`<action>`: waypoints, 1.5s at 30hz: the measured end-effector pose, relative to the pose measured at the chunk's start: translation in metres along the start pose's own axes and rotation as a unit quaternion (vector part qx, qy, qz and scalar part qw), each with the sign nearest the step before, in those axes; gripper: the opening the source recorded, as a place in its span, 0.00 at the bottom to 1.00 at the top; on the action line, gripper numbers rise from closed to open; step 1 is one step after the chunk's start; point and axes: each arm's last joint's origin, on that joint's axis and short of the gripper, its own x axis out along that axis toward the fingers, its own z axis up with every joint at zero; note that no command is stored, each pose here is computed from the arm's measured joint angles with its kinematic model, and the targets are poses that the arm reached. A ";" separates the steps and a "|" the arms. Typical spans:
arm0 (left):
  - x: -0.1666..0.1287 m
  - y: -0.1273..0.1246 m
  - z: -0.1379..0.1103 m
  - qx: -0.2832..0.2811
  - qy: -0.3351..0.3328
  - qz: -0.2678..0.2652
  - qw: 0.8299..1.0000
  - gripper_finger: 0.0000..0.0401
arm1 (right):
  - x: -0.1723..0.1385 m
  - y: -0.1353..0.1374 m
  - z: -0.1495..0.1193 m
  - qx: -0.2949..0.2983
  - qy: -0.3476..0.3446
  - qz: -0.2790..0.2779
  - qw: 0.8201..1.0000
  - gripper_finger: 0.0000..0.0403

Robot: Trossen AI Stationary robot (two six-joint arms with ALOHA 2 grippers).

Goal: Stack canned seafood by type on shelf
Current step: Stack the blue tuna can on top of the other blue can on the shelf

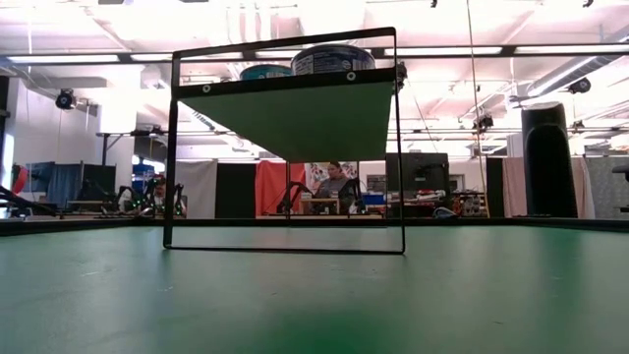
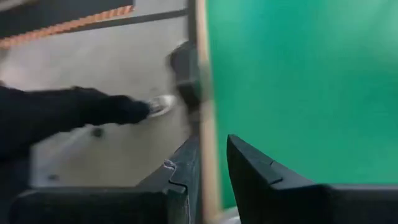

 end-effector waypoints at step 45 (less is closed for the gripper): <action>0.025 0.003 -0.141 -0.141 0.196 0.161 0.957 0.72 | 0.093 -0.030 0.027 -0.037 0.097 -0.155 0.982 0.03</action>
